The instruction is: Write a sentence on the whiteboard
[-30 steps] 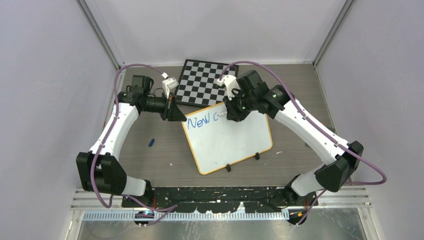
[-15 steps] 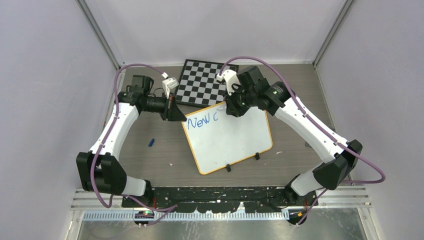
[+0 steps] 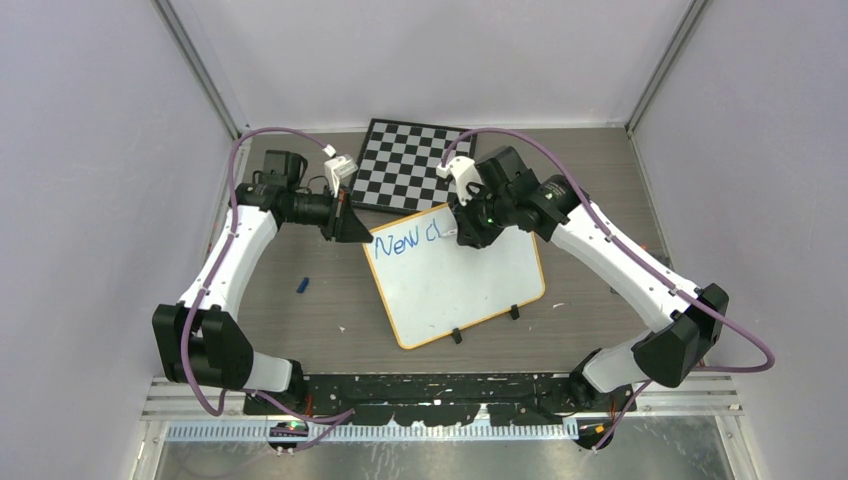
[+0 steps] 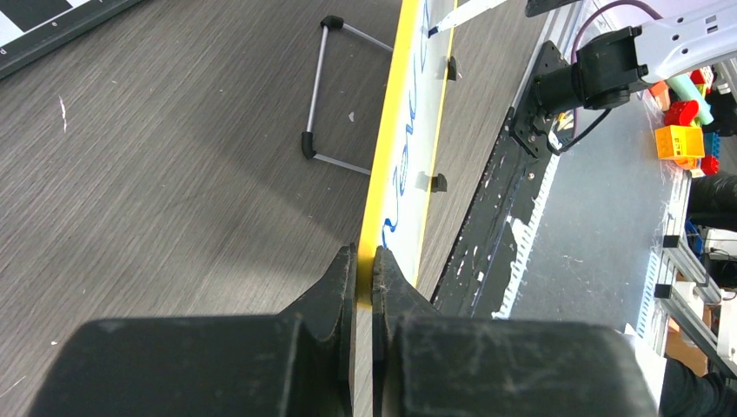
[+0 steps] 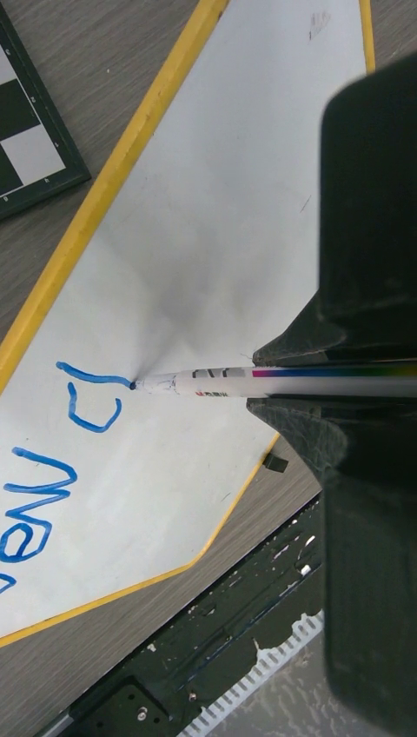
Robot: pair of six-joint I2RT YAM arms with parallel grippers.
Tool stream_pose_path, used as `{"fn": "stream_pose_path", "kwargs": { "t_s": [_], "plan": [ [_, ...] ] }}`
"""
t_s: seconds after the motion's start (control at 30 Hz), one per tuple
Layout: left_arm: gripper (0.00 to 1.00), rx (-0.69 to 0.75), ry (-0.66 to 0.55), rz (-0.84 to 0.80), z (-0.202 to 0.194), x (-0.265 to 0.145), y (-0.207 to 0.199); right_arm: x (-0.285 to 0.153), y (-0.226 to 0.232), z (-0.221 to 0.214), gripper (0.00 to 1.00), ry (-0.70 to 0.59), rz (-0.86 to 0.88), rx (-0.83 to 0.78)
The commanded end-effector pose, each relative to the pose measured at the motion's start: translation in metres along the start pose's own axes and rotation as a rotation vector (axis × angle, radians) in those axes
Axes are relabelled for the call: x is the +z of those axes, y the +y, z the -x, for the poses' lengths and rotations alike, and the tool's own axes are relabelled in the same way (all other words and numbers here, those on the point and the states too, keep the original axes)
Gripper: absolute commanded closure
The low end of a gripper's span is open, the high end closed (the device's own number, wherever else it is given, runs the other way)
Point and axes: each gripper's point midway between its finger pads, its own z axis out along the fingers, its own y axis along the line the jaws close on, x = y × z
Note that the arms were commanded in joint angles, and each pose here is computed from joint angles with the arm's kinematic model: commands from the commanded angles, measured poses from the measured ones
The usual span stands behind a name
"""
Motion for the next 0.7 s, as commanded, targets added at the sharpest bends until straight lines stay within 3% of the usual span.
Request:
{"fn": "stream_pose_path", "kwargs": {
  "t_s": [0.0, 0.67],
  "plan": [
    [1.00, 0.010, 0.043, 0.002, -0.008, 0.006, 0.000, -0.007, 0.001, 0.004, 1.00, -0.040, -0.001, 0.010],
    [1.00, 0.008, 0.047, 0.012, -0.009, 0.006, 0.001, -0.009, -0.017, 0.033, 1.00, -0.089, -0.059, -0.018]
  ]
}}
